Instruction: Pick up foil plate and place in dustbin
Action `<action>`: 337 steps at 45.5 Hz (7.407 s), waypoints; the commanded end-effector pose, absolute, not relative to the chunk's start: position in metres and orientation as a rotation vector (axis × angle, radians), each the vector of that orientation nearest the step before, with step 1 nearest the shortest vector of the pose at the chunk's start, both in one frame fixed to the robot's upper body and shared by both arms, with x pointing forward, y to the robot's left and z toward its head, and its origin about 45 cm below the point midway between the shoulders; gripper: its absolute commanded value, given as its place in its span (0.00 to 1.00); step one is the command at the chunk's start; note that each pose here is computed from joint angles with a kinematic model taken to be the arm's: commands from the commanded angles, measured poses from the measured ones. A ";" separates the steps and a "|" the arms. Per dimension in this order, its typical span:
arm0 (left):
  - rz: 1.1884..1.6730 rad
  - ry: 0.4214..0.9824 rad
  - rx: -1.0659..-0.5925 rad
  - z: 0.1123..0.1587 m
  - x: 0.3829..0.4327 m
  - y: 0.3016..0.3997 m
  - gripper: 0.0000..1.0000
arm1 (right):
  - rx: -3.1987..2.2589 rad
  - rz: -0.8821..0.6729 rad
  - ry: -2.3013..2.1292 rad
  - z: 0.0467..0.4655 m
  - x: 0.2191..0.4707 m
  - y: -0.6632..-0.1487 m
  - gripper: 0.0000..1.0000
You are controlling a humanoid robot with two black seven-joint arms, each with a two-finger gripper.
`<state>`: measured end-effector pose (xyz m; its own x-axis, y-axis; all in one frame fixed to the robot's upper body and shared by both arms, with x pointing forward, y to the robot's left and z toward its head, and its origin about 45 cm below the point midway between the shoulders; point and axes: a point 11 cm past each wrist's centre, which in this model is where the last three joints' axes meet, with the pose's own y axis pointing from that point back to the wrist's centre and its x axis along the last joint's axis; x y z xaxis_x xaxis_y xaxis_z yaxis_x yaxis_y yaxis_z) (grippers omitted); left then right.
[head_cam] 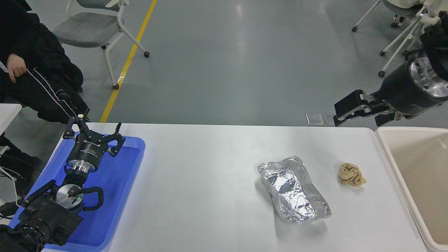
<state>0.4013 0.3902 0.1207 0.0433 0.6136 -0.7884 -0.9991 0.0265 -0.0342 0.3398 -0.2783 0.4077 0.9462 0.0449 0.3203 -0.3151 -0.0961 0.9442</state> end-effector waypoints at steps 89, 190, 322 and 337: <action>1.411 0.691 -0.722 0.1209 0.4018 0.3893 1.00 | 1.613 0.227 -0.149 0.169 0.373 -0.283 1.00; 1.409 0.690 -0.723 0.1215 0.4024 0.3891 1.00 | 1.591 0.313 -0.011 0.204 0.353 -0.289 0.00; 1.412 0.689 -0.722 0.1212 0.4017 0.3901 1.00 | 1.023 0.075 -0.909 0.136 0.300 -0.621 0.00; 1.412 0.688 -0.723 0.1213 0.4017 0.3902 1.00 | 1.000 0.010 -0.990 0.110 0.269 -0.627 0.00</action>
